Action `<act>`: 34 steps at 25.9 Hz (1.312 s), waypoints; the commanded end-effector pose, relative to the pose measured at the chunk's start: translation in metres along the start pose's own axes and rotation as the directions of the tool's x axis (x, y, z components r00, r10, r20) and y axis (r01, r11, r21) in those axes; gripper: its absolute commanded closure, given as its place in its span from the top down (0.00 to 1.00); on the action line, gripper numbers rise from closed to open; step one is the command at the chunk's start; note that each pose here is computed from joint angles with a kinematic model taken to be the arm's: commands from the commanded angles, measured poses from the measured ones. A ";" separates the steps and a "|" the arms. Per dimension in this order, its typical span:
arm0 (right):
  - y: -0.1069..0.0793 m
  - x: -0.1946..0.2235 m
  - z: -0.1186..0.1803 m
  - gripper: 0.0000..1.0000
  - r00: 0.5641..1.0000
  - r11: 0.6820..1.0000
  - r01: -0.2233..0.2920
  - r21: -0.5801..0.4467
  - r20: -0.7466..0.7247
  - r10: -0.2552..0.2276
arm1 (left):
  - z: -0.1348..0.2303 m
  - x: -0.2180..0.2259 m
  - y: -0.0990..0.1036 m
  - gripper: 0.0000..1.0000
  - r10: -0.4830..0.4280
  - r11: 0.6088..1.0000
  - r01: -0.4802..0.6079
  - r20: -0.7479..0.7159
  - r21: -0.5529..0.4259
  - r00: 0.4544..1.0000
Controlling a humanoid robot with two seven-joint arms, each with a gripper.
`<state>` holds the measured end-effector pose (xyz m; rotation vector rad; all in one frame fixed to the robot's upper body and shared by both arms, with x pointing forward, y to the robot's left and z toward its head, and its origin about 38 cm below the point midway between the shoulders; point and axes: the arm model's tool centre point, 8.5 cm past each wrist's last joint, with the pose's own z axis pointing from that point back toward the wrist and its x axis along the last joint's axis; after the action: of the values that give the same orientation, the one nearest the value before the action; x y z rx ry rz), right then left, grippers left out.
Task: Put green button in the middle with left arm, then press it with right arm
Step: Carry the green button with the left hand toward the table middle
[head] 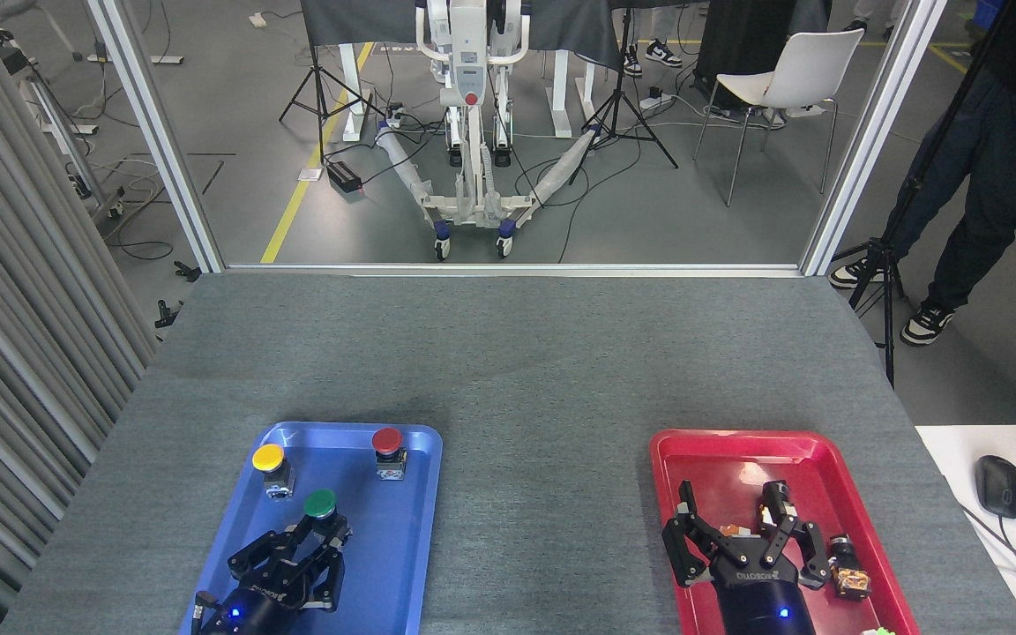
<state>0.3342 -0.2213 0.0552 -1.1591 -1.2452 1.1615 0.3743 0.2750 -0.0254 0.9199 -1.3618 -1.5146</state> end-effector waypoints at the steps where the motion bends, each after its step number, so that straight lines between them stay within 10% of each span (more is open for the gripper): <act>1: 0.000 0.000 0.000 1.00 1.000 1.000 -0.002 0.000 0.002 0.002 | -0.001 0.007 0.009 0.06 0.008 0.999 -0.012 0.072 0.050 0.997; 14: -0.001 0.001 -0.001 1.00 1.000 1.000 0.001 -0.004 0.001 -0.001 | -0.091 0.167 0.056 0.03 -0.061 0.990 0.001 0.429 0.139 0.901; 34: -0.002 0.003 -0.002 1.00 1.000 1.000 0.002 -0.006 0.006 -0.002 | -0.098 0.247 0.008 0.17 -0.139 0.989 0.109 0.405 0.096 0.904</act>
<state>0.3359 -0.2191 0.0572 -1.1630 -1.2553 1.1592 0.3834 0.0098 -0.0217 0.7678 -1.6895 -1.8371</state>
